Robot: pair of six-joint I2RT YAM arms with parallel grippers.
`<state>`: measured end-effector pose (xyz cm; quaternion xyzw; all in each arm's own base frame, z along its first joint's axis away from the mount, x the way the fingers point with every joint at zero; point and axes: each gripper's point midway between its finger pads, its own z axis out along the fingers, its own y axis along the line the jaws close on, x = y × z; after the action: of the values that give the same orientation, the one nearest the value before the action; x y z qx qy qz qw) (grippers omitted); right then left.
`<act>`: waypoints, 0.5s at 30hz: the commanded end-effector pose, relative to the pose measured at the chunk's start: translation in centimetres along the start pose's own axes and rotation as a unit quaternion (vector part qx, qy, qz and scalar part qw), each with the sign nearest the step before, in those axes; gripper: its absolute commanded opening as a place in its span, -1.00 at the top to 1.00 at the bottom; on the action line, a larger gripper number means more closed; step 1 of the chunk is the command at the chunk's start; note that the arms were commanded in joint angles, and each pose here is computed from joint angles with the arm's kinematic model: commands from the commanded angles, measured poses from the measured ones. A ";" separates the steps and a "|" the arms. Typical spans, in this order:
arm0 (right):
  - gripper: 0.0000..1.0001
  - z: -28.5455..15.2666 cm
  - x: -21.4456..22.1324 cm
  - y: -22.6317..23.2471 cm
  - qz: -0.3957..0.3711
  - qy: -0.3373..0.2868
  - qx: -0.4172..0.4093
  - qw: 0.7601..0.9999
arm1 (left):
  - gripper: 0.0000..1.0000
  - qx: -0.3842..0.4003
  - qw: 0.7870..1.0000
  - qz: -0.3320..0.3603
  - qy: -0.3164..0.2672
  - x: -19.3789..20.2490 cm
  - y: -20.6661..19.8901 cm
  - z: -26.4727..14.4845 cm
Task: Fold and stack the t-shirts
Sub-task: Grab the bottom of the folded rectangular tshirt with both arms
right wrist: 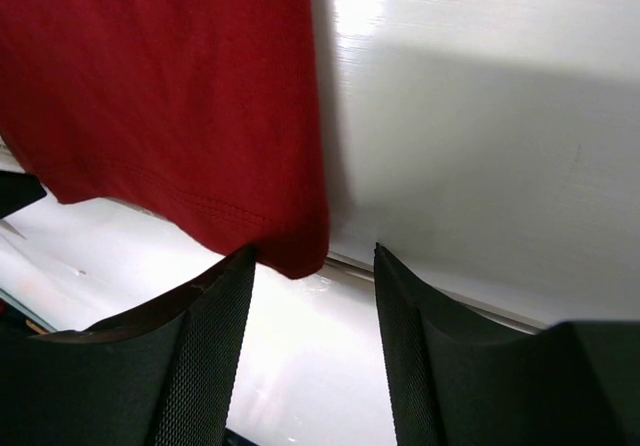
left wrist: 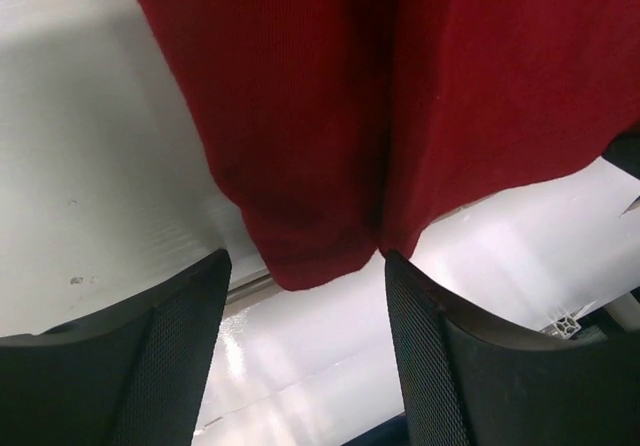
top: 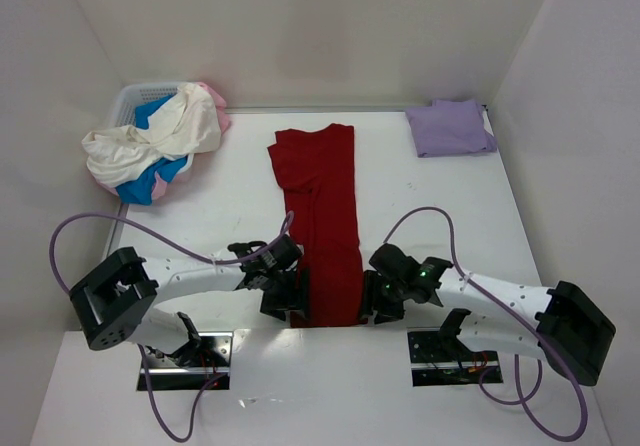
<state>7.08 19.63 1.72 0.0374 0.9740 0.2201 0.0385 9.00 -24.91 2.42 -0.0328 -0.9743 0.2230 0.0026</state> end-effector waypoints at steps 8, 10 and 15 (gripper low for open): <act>-0.04 1.1 -1.7 1.6 -0.016 -0.020 -0.007 1.000 | -0.12 -0.012 1.000 0.000 0.006 -0.2 0.2 1.0; 0.07 1.2 -1.8 1.5 -0.016 -0.024 -0.004 1.000 | 0.10 -0.012 1.000 0.000 0.006 -0.3 0.2 1.0; 0.29 1.0 -2.0 1.9 -0.013 -0.029 -0.012 0.999 | 0.40 -0.019 1.000 -0.002 0.012 -0.1 0.5 1.3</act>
<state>8.09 20.89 1.38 0.0341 0.9738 0.2213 0.0405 9.13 -25.12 1.54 -0.0329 -0.9762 0.2141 0.0108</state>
